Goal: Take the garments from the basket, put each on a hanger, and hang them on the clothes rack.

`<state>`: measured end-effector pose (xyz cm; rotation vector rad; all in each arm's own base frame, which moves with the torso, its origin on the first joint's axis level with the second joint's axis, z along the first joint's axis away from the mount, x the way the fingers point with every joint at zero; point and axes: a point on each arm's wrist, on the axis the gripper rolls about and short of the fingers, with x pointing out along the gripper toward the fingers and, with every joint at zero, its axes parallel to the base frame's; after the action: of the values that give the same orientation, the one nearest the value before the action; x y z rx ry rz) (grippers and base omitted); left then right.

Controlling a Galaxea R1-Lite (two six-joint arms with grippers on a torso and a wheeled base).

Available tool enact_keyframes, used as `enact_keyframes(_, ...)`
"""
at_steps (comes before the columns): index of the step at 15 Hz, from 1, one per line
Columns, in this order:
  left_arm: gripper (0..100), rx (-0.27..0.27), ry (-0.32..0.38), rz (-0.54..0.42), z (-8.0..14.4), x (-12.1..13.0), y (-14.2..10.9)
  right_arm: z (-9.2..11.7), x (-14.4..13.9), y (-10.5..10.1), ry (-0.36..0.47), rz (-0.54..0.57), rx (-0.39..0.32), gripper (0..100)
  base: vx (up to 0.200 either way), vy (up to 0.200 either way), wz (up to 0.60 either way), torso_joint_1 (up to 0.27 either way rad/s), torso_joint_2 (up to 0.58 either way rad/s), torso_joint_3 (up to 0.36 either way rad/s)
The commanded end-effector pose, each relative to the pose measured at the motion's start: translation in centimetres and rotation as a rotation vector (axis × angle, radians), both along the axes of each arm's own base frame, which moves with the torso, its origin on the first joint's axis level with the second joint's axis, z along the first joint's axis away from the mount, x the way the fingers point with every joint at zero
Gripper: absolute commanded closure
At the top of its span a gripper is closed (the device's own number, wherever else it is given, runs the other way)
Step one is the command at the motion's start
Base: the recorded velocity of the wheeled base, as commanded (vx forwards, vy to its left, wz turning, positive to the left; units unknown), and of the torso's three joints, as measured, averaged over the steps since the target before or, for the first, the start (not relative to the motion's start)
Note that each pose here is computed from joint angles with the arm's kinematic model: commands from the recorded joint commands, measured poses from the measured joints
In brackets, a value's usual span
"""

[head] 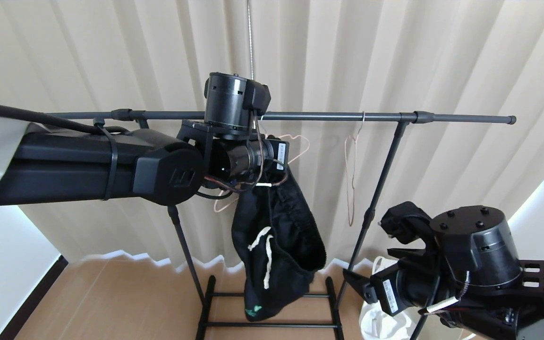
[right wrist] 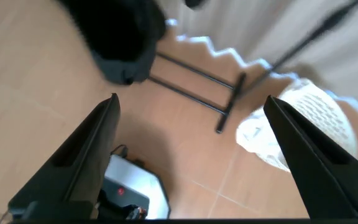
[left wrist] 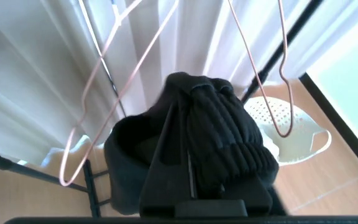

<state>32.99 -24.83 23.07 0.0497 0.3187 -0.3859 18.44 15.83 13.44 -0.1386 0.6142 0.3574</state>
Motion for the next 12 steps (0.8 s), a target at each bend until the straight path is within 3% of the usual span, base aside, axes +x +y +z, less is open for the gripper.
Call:
enact_keyframes(1, 100, -0.005, -0.006, 0.0, 0.2, 0.0, 0.0, 0.9, -0.3, -0.3, -0.018, 0.057, 0.035, 0, 0.0, 0.0, 0.0, 0.0, 0.0, 0.0)
enact_keyframes(5, 100, 0.002, 0.002, -0.003, 0.1, -0.4, 0.3, 1.5, 2.7, 2.7, -0.062, 0.078, 0.081, 0, 0.0, 0.0, 0.0, 0.0, 0.0, 0.0)
enact_keyframes(7, 100, -0.002, -0.001, -0.011, 0.6, -0.9, 0.6, 0.8, 4.2, 3.7, -0.078, 0.125, 0.086, 0, 0.0, 0.0, 0.0, 0.0, 0.0, 0.0)
enact_keyframes(9, 100, -0.002, -0.003, -0.014, 0.7, -1.0, 0.6, 0.5, 5.1, 3.2, -0.07, 0.207, 0.11, 0, 0.0, 0.0, 0.0, 0.0, 0.0, 0.0)
enact_keyframes(12, 100, 0.018, -0.018, -0.046, 1.0, -1.8, 0.1, -0.1, 7.5, 2.2, -0.076, 0.217, 0.142, 0, 0.0, 0.0, 0.0, 0.0, 0.0, 0.0)
